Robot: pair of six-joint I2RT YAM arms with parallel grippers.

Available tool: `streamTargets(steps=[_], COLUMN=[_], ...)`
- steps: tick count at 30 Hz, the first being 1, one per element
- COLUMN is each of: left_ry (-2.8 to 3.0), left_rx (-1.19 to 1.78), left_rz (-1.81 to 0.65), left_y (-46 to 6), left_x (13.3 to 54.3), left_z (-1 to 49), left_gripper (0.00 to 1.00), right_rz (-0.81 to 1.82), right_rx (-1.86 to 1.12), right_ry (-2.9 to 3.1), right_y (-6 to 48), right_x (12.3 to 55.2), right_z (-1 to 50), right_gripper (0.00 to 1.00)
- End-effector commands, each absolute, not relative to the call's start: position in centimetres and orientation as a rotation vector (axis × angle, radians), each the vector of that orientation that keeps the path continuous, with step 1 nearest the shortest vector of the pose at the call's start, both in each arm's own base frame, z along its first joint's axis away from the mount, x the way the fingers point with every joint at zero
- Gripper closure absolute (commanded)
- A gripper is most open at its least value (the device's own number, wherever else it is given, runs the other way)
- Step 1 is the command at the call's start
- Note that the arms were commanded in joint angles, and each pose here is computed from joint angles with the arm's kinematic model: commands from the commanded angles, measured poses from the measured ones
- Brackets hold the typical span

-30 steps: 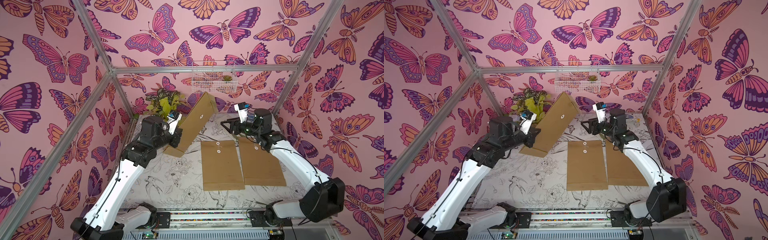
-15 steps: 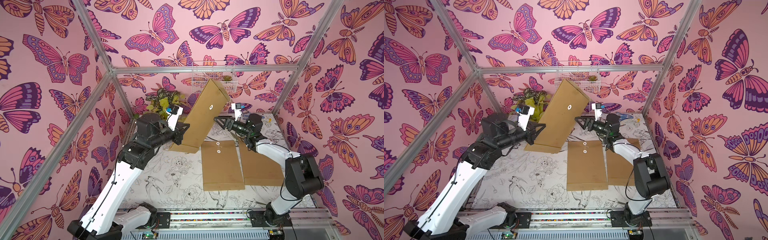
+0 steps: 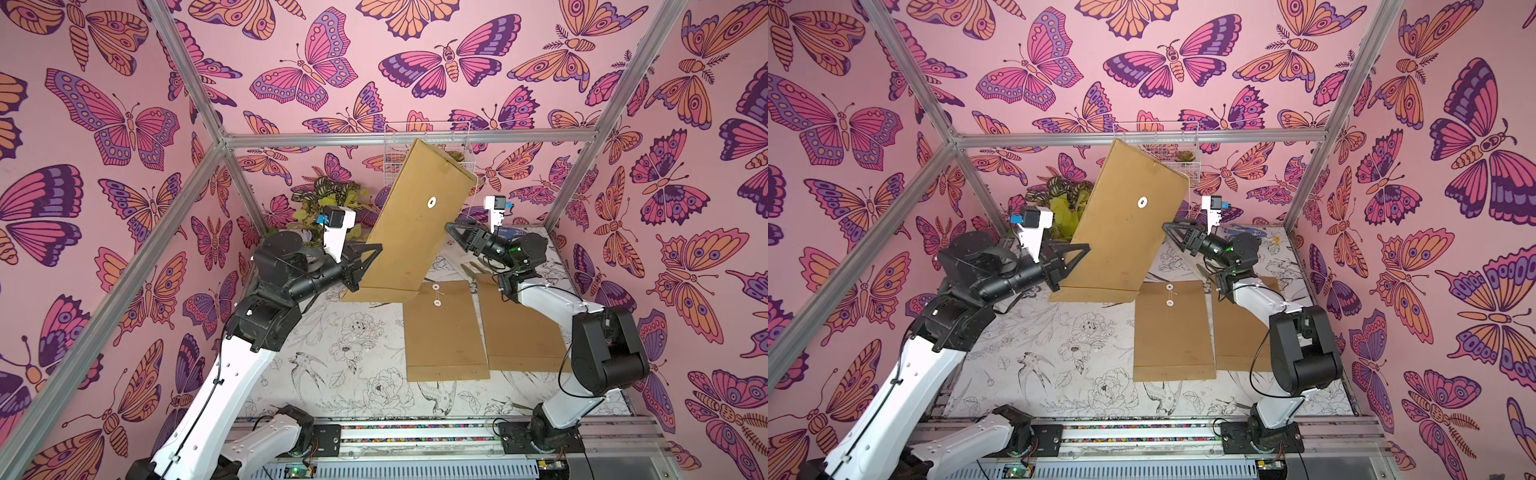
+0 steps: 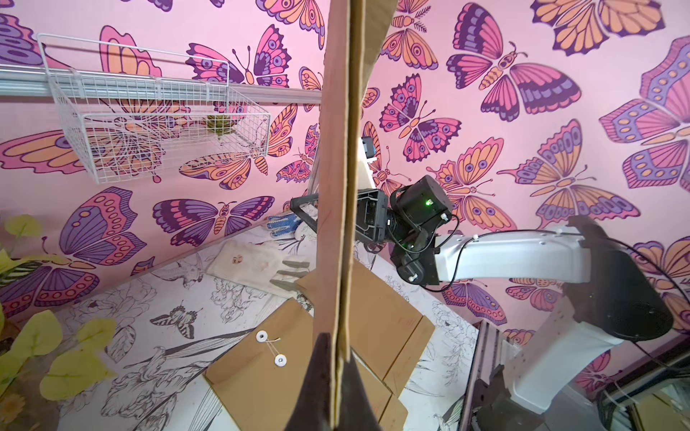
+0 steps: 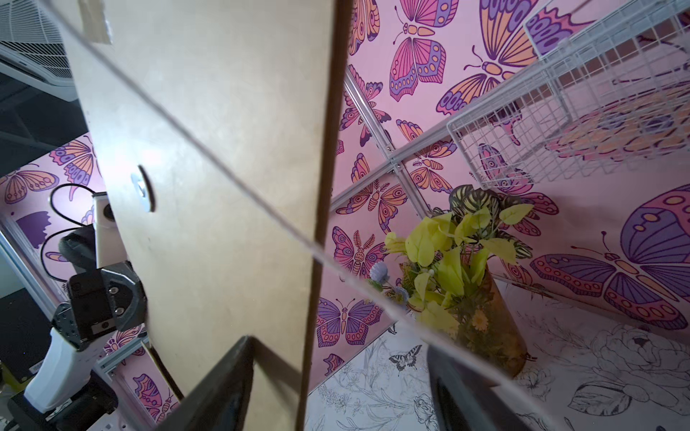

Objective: Close the mouth of the file bag
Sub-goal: Adjust the file bag.

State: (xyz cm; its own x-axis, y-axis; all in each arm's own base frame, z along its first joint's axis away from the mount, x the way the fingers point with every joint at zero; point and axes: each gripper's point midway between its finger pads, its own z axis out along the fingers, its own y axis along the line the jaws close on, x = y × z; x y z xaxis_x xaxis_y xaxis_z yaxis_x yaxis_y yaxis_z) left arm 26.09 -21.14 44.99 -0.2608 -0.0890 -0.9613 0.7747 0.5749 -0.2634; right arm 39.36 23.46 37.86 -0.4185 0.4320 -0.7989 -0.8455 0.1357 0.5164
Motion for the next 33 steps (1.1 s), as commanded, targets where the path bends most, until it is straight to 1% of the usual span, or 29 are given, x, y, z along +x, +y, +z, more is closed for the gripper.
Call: streamTargets(steps=[1,5,9,19,20,21,25,27,30,33], left_ry=[1.588,1.592,1.591,1.668,1.665,1.664,1.637,1.604,1.555,1.55], left_rx=[0.589,0.591,0.591,0.518,0.515,0.515,0.541,0.56,0.615,0.674], left_rz=[-1.001,-1.051,-1.07,-1.094,-1.101,-1.107,-1.15,-1.177,-1.221,-1.255], left_y=[-21.5,-21.8,-21.8,-20.2,-20.0,-19.8,-19.3,-19.1,-19.3,-19.8], left_x=[25.7,25.7,25.7,27.5,27.5,27.5,27.5,27.8,28.4,29.5], left_z=[45.5,45.0,44.3,39.8,39.5,39.3,39.5,40.2,41.6,42.2], left_gripper=[1.0,1.0,1.0,1.0,0.98,0.93,0.69,0.62,0.55,0.53], right_rz=[1.53,1.559,1.591,1.615,1.617,1.621,1.637,1.646,1.659,1.666], right_rx=[-0.552,-0.579,-0.59,-0.594,-0.595,-0.6,-0.631,-0.647,-0.696,-0.725], right_ry=[1.222,1.174,1.144,1.164,1.171,1.177,1.205,1.212,1.217,1.221], right_y=[23.4,23.4,23.4,23.6,23.6,23.7,24.5,25.0,26.1,26.6], right_x=[36.6,35.6,35.1,34.4,34.3,34.2,33.4,32.9,31.8,31.1], right_z=[41.9,43.4,44.2,43.4,43.2,43.0,41.6,41.1,40.4,39.9], right_gripper=[0.3,0.34,0.46,0.93,0.96,1.0,1.0,1.0,1.0,1.0])
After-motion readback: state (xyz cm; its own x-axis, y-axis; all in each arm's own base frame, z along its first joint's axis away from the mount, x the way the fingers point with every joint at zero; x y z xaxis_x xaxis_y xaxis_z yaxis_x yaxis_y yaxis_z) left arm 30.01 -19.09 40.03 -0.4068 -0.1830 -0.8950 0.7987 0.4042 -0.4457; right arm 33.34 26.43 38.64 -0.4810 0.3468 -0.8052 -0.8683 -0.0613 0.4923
